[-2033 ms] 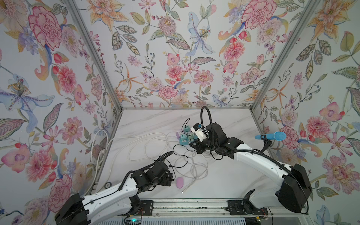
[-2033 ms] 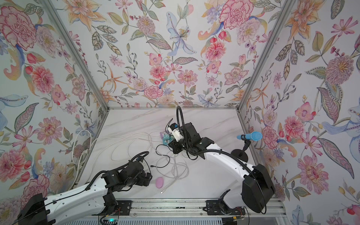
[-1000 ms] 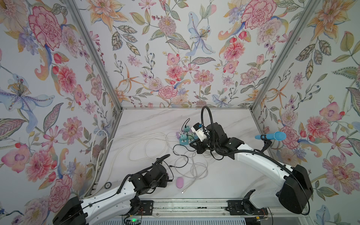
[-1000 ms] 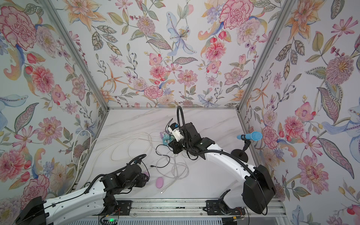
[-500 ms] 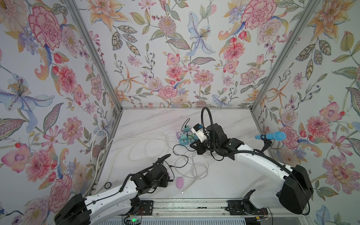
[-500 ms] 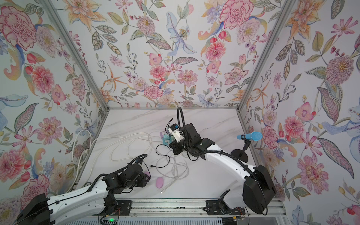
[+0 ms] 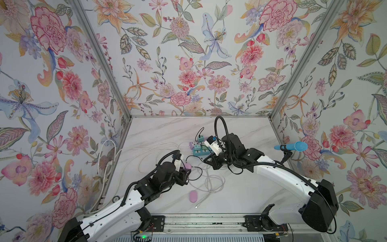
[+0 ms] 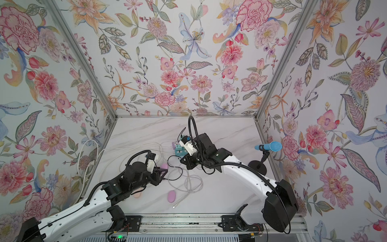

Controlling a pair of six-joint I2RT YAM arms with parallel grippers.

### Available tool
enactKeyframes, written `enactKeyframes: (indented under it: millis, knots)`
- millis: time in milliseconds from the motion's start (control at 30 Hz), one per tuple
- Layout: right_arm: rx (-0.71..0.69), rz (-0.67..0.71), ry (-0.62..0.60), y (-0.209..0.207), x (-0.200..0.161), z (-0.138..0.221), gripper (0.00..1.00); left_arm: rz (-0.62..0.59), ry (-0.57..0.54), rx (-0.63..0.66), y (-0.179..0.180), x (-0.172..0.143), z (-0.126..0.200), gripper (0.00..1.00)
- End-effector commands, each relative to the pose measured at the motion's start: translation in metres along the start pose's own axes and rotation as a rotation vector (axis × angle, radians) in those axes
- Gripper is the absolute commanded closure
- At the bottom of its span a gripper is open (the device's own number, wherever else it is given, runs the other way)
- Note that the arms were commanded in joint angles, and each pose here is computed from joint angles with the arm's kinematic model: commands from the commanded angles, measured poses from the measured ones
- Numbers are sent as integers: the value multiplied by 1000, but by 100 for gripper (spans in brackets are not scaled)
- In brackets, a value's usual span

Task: Charge the bluetooth headset
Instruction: Pick up the bluetooth headset from the center of the board.

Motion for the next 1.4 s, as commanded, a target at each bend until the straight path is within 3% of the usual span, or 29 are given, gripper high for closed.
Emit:
enactKeyframes:
  millis: [0, 267, 533, 1367]
  knots:
    - [71, 26, 68, 26, -8, 14, 100, -144, -192, -102, -3, 48, 3, 100]
    - [93, 0, 50, 43, -3, 31, 100, -146, -302, -351, 1, 83, -2, 100]
    - [106, -57, -23, 44, 19, 36, 100, -123, -327, -471, -4, 90, -5, 100]
    - [156, -98, -87, 42, 31, 49, 100, -88, -336, -502, -2, 86, -7, 100]
Point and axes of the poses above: each gripper's point midway between its finger pads, its own z axis back along the fingers, its own y axis along the line the jaws close on, x = y × z, the point moved 6 cm from there along z, back along the fingers, and after that the axes turned 15 degrees about -z, right-handed, at the moved point
